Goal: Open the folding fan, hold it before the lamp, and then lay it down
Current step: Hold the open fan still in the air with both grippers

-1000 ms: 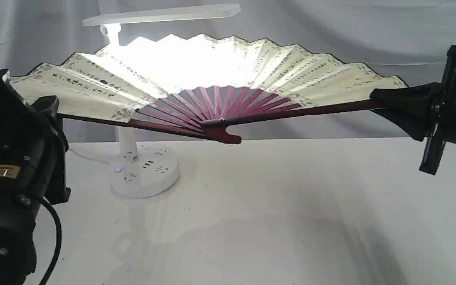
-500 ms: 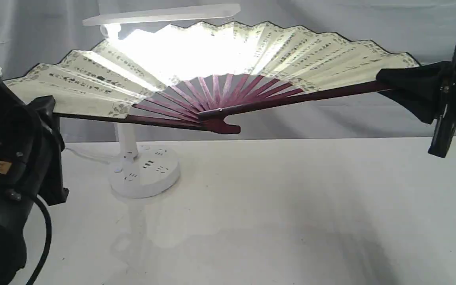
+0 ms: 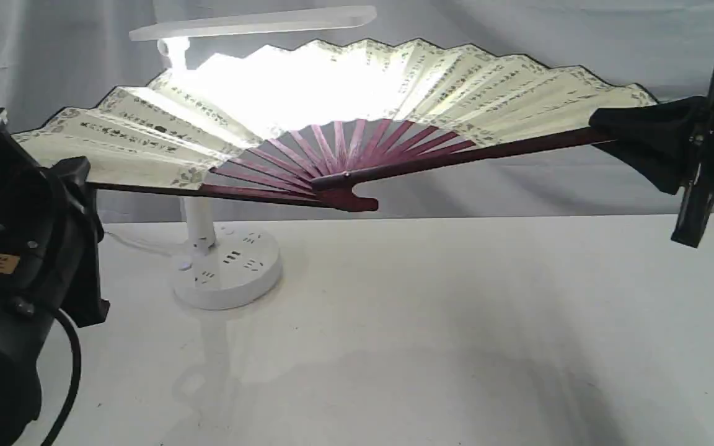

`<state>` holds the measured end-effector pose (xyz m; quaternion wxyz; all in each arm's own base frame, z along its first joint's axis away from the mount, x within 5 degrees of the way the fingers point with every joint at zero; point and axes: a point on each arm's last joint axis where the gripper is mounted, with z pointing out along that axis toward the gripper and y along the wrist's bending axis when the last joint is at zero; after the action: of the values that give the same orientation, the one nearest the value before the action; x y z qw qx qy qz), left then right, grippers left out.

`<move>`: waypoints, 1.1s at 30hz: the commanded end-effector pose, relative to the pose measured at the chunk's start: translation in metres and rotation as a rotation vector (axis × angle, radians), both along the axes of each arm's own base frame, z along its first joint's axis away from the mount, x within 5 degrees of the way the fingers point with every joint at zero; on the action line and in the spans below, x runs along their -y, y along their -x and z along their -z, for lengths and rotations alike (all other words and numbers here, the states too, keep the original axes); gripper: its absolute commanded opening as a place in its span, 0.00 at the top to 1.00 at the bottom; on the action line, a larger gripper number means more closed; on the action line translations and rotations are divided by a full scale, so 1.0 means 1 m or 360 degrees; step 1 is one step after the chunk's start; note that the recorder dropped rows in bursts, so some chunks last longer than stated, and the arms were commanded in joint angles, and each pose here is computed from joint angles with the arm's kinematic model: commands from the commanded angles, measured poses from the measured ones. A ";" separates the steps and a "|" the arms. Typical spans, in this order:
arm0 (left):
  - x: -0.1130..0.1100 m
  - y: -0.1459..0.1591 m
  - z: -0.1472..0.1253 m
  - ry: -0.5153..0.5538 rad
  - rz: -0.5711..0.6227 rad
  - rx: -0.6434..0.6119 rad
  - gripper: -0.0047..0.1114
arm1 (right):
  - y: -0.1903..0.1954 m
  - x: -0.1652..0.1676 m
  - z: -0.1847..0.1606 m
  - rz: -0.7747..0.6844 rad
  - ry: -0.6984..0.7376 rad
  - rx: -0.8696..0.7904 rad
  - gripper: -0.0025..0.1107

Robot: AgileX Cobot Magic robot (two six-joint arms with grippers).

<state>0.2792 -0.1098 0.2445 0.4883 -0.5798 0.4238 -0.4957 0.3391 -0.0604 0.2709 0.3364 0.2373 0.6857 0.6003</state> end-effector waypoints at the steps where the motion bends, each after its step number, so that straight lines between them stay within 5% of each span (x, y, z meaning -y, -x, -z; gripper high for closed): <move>1: -0.017 0.002 -0.011 0.0157 -0.0227 0.0120 0.96 | 0.000 0.005 0.004 0.0056 0.0130 0.0000 0.98; 33: -0.018 0.003 -0.013 0.0172 -0.0229 0.0130 0.96 | 0.000 0.005 0.004 0.0053 0.0131 0.0004 0.98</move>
<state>0.2790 -0.1094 0.2447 0.4870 -0.5825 0.4222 -0.4952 0.3391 -0.0604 0.2709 0.3364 0.2373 0.6857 0.6003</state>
